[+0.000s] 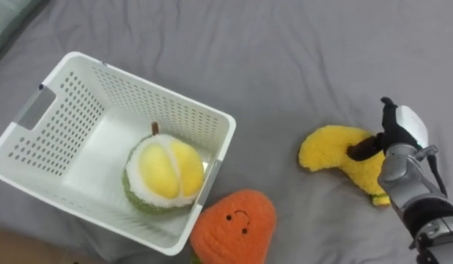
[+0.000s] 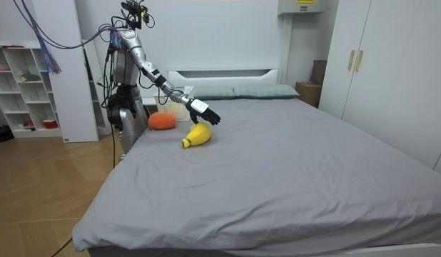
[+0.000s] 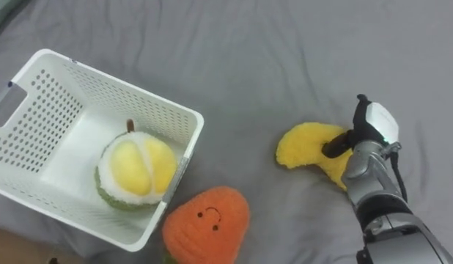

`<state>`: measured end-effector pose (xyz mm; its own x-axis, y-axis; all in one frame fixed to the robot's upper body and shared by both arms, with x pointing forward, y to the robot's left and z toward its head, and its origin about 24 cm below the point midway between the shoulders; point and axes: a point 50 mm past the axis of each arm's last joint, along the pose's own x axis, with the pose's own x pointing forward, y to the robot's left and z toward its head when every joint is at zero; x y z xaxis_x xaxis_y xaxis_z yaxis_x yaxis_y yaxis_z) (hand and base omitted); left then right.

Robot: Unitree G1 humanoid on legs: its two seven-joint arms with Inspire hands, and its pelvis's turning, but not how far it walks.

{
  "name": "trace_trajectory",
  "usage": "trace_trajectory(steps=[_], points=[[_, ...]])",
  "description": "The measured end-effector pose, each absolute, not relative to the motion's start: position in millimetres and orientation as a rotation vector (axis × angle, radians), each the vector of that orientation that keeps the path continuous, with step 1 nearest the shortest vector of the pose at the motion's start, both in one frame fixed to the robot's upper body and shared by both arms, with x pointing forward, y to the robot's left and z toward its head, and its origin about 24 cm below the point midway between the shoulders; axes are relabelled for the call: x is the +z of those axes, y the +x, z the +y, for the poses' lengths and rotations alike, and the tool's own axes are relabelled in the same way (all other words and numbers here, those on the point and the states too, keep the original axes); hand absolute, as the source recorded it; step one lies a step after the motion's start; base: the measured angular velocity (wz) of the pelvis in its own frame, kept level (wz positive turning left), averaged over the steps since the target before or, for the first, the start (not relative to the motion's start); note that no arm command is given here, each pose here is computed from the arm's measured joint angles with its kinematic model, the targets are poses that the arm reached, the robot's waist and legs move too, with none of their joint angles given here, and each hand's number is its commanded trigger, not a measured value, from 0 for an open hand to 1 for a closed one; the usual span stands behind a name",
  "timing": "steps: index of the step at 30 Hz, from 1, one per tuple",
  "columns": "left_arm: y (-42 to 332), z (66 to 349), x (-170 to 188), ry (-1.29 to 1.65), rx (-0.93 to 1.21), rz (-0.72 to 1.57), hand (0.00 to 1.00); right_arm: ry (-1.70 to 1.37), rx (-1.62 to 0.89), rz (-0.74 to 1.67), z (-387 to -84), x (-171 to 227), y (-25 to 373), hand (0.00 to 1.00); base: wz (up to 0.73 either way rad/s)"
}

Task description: Collect toys from the bed

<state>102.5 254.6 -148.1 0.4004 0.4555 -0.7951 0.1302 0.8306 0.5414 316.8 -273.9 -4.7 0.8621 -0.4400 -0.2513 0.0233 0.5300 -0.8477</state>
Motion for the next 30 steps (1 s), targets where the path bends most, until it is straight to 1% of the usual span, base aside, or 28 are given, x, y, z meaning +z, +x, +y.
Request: trace_trajectory(steps=[11, 12, 13, 14, 15, 19, 24, 30], points=[[102, 254, -149, 0.590, 0.188, 1.163, 0.00, -1.009, -0.173, 0.547, -271, -13, 314, 0.00, -0.01], [102, 254, -149, 0.586, 0.182, 1.164, 0.00, -1.006, -0.158, 0.561, -271, -15, 314, 0.13, 0.00], [102, 254, -149, 0.583, 0.178, 1.165, 0.00, -1.002, -0.140, 0.572, -271, -16, 313, 0.44, 0.00], [102, 254, -149, 0.582, 0.177, 1.165, 0.00, -1.004, -0.130, 0.576, -270, -16, 313, 0.56, 0.00], [103, 254, -149, 0.582, 0.177, 1.164, 0.00, -1.006, -0.111, 0.584, -270, -17, 313, 0.76, 0.00], [107, 254, -148, 0.583, 0.178, 1.153, 0.00, -1.022, -0.069, 0.599, -269, -18, 313, 1.00, 0.00], [116, 253, -145, 0.569, 0.184, 1.123, 0.00, -1.045, -0.076, 0.595, -277, -12, 314, 1.00, 0.00], [116, 255, -145, 0.548, 0.201, 1.125, 0.00, -1.056, -0.042, 0.636, -279, -20, 307, 1.00, 0.00]])
